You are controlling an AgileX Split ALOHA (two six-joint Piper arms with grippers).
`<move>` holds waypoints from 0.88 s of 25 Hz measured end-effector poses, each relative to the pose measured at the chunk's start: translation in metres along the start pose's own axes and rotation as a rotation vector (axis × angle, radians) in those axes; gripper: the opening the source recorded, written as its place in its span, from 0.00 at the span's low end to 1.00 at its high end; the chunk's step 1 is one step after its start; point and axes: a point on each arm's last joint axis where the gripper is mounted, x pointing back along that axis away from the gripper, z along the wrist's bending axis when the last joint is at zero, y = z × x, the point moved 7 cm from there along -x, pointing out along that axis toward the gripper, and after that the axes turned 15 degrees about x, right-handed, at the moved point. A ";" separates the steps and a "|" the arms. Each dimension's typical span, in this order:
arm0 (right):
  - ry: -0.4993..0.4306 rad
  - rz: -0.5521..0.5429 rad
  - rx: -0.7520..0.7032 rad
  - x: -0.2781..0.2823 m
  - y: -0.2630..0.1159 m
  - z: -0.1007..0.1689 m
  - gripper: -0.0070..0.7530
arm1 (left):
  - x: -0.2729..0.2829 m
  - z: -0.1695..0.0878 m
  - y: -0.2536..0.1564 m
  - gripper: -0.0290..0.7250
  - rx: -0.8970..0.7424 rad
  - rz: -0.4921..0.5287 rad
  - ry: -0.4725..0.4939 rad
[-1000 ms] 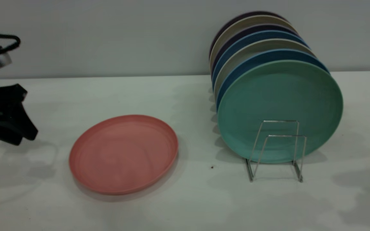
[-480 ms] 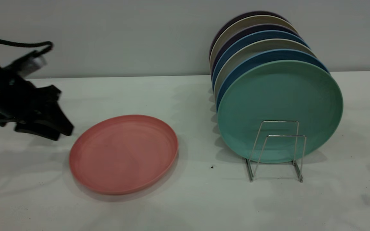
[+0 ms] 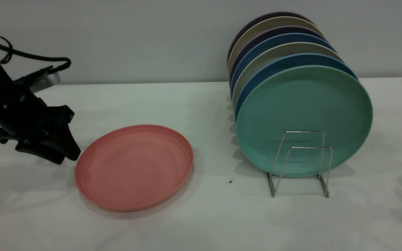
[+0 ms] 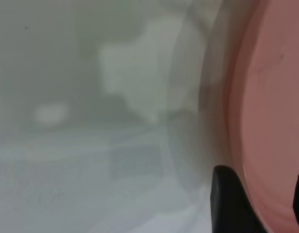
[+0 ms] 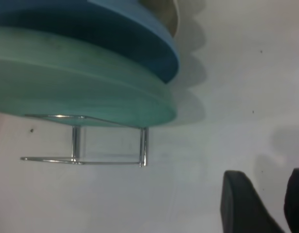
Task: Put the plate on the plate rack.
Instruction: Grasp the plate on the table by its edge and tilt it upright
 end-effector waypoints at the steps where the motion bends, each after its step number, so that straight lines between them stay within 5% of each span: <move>1: 0.001 0.000 0.000 0.000 0.000 0.000 0.32 | 0.000 -0.001 0.001 0.51 0.001 -0.006 0.001; 22: 0.008 -0.007 0.005 0.000 0.001 0.001 0.32 | -0.027 0.000 -0.006 0.51 0.036 0.002 0.013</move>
